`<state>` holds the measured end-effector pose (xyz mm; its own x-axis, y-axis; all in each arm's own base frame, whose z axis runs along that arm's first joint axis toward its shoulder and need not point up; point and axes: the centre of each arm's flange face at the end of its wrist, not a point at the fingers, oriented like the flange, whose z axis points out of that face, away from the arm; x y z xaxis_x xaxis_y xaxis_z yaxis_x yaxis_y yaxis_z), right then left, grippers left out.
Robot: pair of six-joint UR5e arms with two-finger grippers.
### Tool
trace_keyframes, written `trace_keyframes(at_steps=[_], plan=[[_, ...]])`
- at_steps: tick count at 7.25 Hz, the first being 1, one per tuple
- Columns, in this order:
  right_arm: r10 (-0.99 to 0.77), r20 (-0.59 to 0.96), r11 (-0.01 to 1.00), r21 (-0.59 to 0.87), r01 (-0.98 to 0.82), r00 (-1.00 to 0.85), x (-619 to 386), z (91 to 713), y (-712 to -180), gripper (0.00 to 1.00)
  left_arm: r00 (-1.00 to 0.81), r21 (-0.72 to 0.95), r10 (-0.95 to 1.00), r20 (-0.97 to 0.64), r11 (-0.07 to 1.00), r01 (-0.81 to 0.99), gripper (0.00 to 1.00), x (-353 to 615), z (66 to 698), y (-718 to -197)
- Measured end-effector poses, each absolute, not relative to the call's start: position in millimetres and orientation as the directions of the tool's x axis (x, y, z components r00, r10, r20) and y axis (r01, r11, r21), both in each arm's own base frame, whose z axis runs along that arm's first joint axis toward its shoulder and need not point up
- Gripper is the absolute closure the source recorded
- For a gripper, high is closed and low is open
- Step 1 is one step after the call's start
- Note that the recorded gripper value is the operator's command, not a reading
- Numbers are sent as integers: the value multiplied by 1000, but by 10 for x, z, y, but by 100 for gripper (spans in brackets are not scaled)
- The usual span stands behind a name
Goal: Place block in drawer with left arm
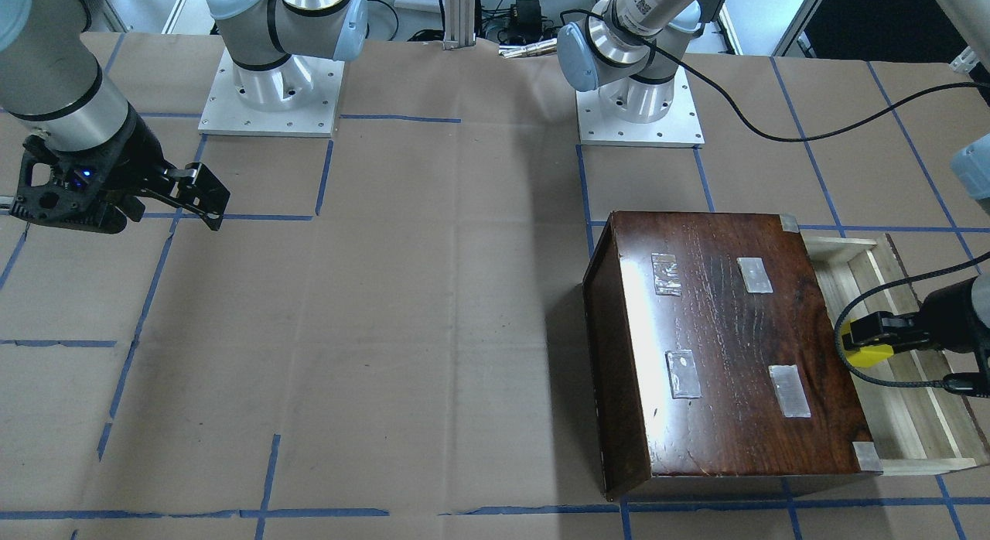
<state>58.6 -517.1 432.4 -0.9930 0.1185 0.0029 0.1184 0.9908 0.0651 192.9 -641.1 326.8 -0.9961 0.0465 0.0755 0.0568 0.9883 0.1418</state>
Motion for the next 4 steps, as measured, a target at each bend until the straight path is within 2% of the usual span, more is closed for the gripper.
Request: trace_keyframes(at_steps=[1, 4], plan=[[118, 3, 991, 65, 118, -993, 586, 4323, -5171, 0, -997, 126, 40, 65, 991, 48, 1, 1926, 3401, -6405], [119, 3, 991, 65, 119, -993, 586, 4327, -5172, 0, -999, 94, 8, 36, 995, 12, 1, 1764, 3962, -6185]])
